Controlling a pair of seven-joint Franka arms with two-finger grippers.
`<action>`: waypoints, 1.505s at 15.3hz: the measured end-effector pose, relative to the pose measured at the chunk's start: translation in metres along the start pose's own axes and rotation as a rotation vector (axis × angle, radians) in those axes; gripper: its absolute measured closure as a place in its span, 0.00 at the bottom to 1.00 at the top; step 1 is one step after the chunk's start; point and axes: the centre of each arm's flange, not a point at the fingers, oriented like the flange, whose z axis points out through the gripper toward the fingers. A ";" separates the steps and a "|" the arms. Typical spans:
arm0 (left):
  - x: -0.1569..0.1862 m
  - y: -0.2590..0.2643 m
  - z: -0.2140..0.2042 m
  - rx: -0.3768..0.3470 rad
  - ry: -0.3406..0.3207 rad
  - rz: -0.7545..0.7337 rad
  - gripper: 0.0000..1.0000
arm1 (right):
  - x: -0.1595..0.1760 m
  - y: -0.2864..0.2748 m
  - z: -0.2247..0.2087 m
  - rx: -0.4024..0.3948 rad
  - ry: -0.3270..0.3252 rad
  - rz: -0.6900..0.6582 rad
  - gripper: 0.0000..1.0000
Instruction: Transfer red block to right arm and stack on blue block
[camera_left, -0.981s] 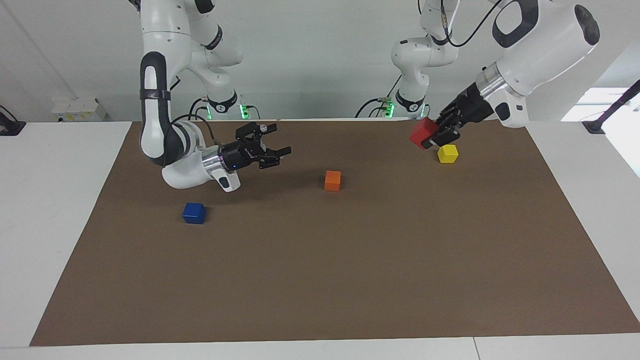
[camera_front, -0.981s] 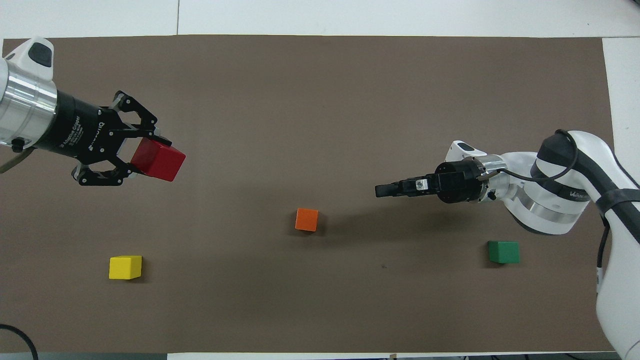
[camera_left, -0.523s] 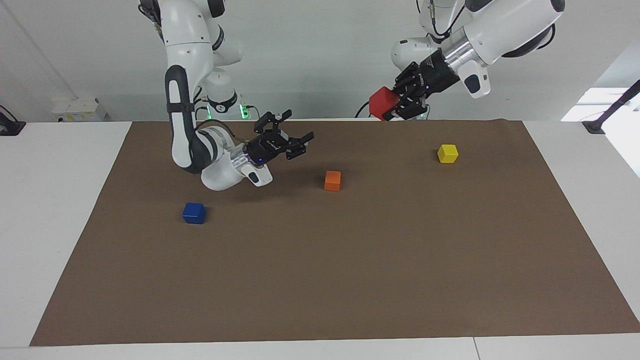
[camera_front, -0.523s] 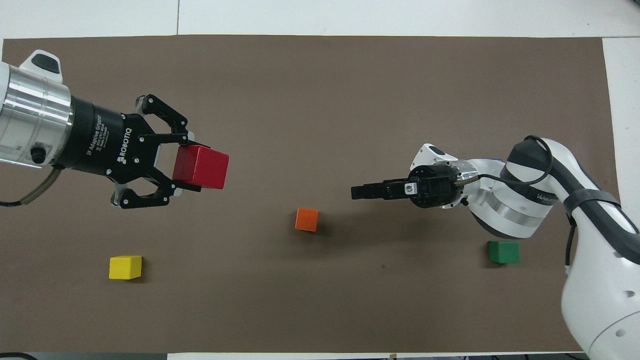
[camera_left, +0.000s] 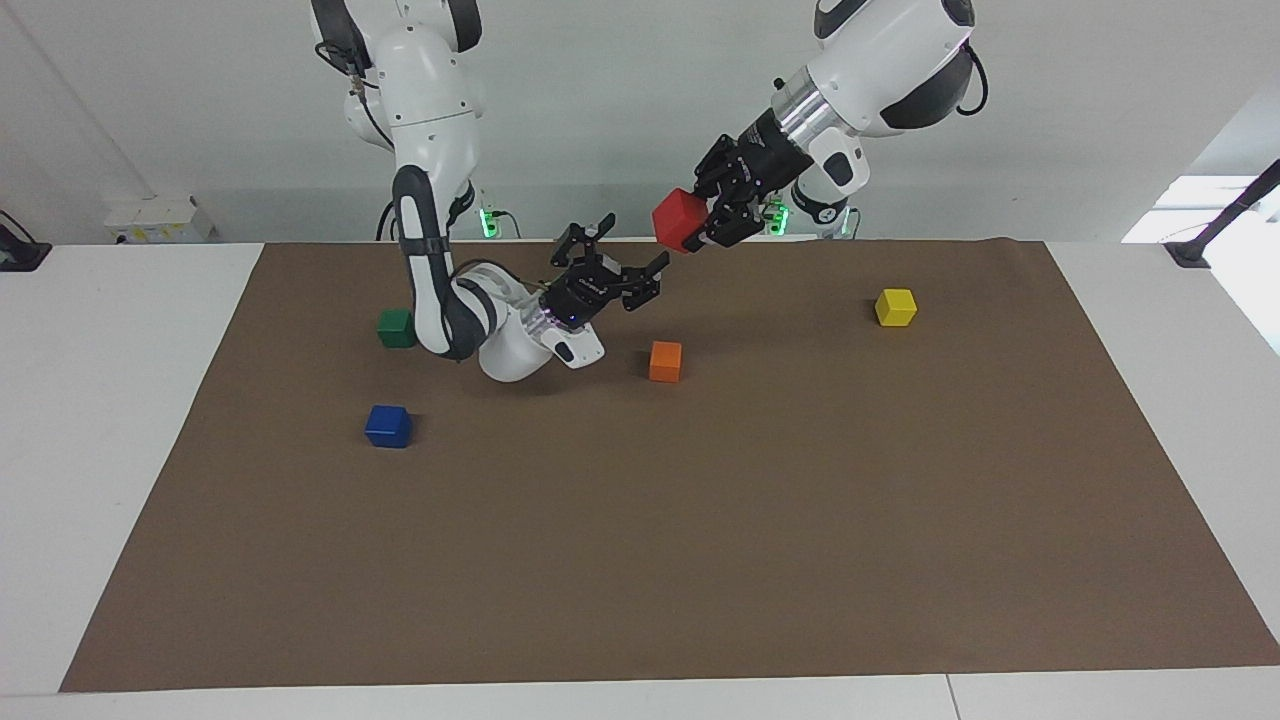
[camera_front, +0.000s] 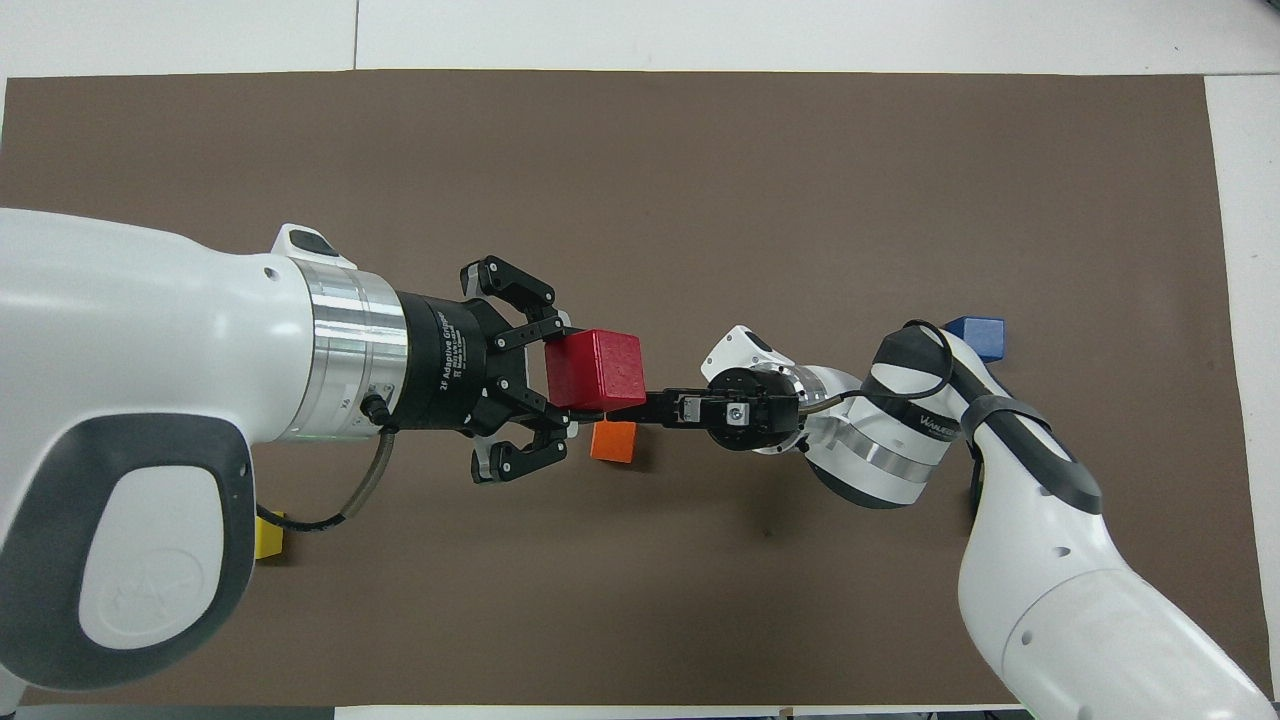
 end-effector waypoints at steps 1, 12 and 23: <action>-0.002 -0.005 0.005 -0.010 -0.001 0.005 0.45 | -0.001 0.003 -0.001 -0.001 0.000 -0.001 0.00; 0.012 -0.029 0.025 -0.028 0.021 -0.005 0.45 | 0.002 0.012 0.019 0.039 0.021 -0.031 0.00; 0.014 -0.036 0.040 -0.038 0.026 0.015 0.45 | 0.002 0.015 0.022 0.031 0.022 -0.029 0.41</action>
